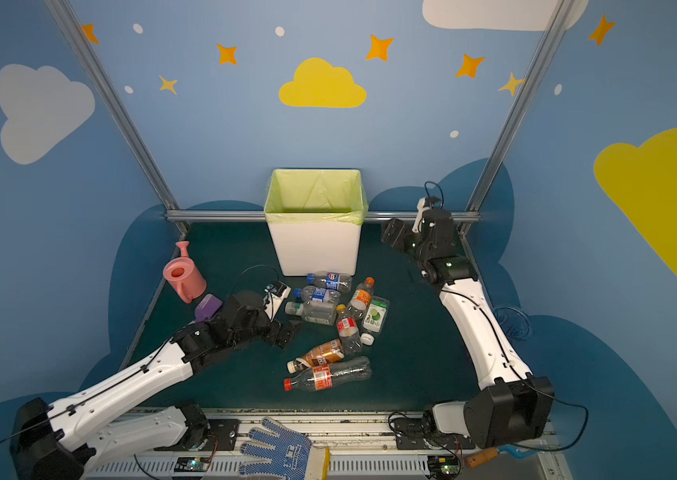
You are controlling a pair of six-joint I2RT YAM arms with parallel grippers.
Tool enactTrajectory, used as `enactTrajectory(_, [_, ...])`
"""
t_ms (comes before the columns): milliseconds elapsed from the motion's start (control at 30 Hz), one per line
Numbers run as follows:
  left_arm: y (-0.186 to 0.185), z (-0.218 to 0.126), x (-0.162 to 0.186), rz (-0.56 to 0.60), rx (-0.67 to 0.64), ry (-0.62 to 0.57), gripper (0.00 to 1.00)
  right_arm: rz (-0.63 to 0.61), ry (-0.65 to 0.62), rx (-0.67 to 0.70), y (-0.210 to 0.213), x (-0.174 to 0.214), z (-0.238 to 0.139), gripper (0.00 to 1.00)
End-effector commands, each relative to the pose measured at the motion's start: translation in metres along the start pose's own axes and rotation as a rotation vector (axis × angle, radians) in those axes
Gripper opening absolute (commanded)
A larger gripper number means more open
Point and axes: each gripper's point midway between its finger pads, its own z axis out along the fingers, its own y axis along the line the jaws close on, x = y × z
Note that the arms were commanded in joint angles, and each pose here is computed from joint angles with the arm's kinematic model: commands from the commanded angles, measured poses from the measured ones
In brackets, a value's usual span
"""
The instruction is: Throw the plastic bottles in the bin
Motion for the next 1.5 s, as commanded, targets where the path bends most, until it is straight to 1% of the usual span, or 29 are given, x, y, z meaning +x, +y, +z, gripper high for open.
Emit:
enactTrajectory(0, [-0.024, 0.003, 0.015, 0.163, 0.02, 0.094, 1.0, 0.08, -0.021, 0.052, -0.03, 0.021, -0.026, 0.95])
enactTrajectory(133, [-0.061, 0.016, 0.035, 0.342, 0.049, 0.219, 0.99, 0.155, 0.061, 0.144, -0.083, 0.088, -0.031, 0.95])
enactTrajectory(267, [-0.093, 0.03, 0.051, 0.504, 0.048, 0.345, 0.96, 0.21, 0.098, 0.216, -0.123, 0.137, -0.046, 0.95])
enactTrajectory(400, [-0.123, 0.046, 0.068, 0.619, 0.07, 0.433, 0.92, 0.243, 0.092, 0.212, -0.139, 0.161, -0.059, 0.95])
enactTrajectory(567, [-0.143, 0.065, 0.088, 0.737, 0.052, 0.549, 0.85, 0.277, 0.078, 0.159, -0.143, 0.176, -0.067, 0.95])
enactTrajectory(733, [-0.155, 0.078, 0.1, 0.756, 0.071, 0.6, 0.8, 0.306, 0.087, 0.134, -0.145, 0.183, -0.063, 0.95])
enactTrajectory(867, [-0.152, 0.086, 0.108, 0.776, 0.045, 0.645, 0.78, 0.312, 0.1, 0.123, -0.146, 0.184, -0.06, 0.95])
enactTrajectory(967, [-0.151, 0.09, 0.114, 0.784, 0.036, 0.677, 0.75, 0.32, 0.097, 0.117, -0.146, 0.182, -0.058, 0.95])
enactTrajectory(1100, [-0.152, 0.095, 0.119, 0.788, 0.031, 0.694, 0.73, 0.329, 0.098, 0.118, -0.149, 0.183, -0.056, 0.95])
enactTrajectory(1267, [-0.153, 0.099, 0.123, 0.794, 0.035, 0.701, 0.65, 0.339, 0.101, 0.119, -0.151, 0.183, -0.056, 0.95])
enactTrajectory(1367, [-0.154, 0.1, 0.125, 0.79, 0.043, 0.703, 0.64, 0.346, 0.1, 0.118, -0.152, 0.184, -0.056, 0.95])
enactTrajectory(1467, [-0.155, 0.101, 0.126, 0.791, 0.046, 0.704, 0.56, 0.353, 0.099, 0.118, -0.153, 0.184, -0.056, 0.95])
